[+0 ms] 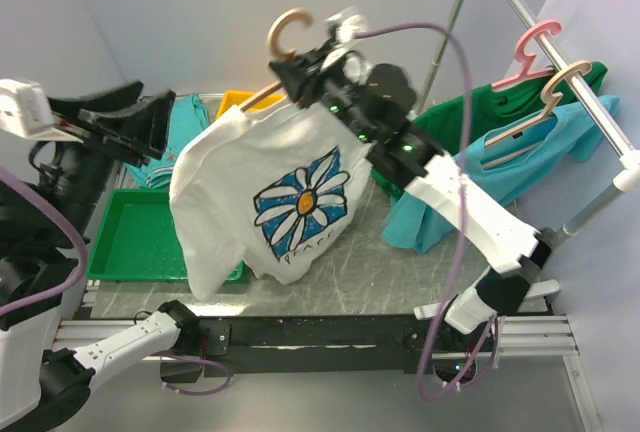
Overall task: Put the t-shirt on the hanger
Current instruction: Place the hanger at the clothesline.
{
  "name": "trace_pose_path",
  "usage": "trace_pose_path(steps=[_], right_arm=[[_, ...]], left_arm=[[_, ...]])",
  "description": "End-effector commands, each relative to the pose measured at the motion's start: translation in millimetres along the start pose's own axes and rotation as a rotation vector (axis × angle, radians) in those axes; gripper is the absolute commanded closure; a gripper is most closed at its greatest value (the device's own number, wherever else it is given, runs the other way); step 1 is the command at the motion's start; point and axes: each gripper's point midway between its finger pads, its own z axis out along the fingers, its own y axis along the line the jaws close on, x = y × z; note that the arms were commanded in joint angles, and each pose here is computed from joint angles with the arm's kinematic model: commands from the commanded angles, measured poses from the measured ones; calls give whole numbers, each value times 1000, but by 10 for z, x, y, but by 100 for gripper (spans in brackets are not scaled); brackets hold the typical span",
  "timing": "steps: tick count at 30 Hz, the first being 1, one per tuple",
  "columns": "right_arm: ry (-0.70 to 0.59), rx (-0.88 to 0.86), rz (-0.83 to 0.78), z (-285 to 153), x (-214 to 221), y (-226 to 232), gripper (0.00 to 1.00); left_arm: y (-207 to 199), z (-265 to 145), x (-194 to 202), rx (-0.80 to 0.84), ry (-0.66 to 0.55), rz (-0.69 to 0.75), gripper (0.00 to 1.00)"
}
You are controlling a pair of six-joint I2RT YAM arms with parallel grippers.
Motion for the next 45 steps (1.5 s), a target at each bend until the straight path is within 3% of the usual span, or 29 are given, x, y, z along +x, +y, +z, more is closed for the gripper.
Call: trace_pose_path(steps=[1,6,11,18,22,27,33,35,42,45], right_arm=[[-64,-27,32,18,-167,58,100],[-33,-12,21,41,-47,-12,100],[-25,-14,19,30,34,-18,100],[-26,-8,-3,-1,-2,-38,100],[-37,-12,-12,-45,-66,-28,100],[-34,-8,-38,-98,-102,-40,100],[-38,-2,-62,-181,-176,-61,100],[-34,4,-67,-196,-176,-73,100],[-5,79,-51,-325,-112,-206,100],[10,111,-18,-412,-114,-244,92]], left_arm=[[80,-208,450,5,183,76,40],[138,-379,930,-1,363,80,44],[110,-458,1364,37,518,92,41],[124,-445,1635,49,595,119,37],[207,-389,1803,17,646,159,40],[106,-319,1782,95,595,184,47],[22,-200,1856,151,586,200,81],[-24,-171,1865,178,570,199,98],[-3,78,1523,163,315,265,99],[-36,140,1367,182,218,301,99]])
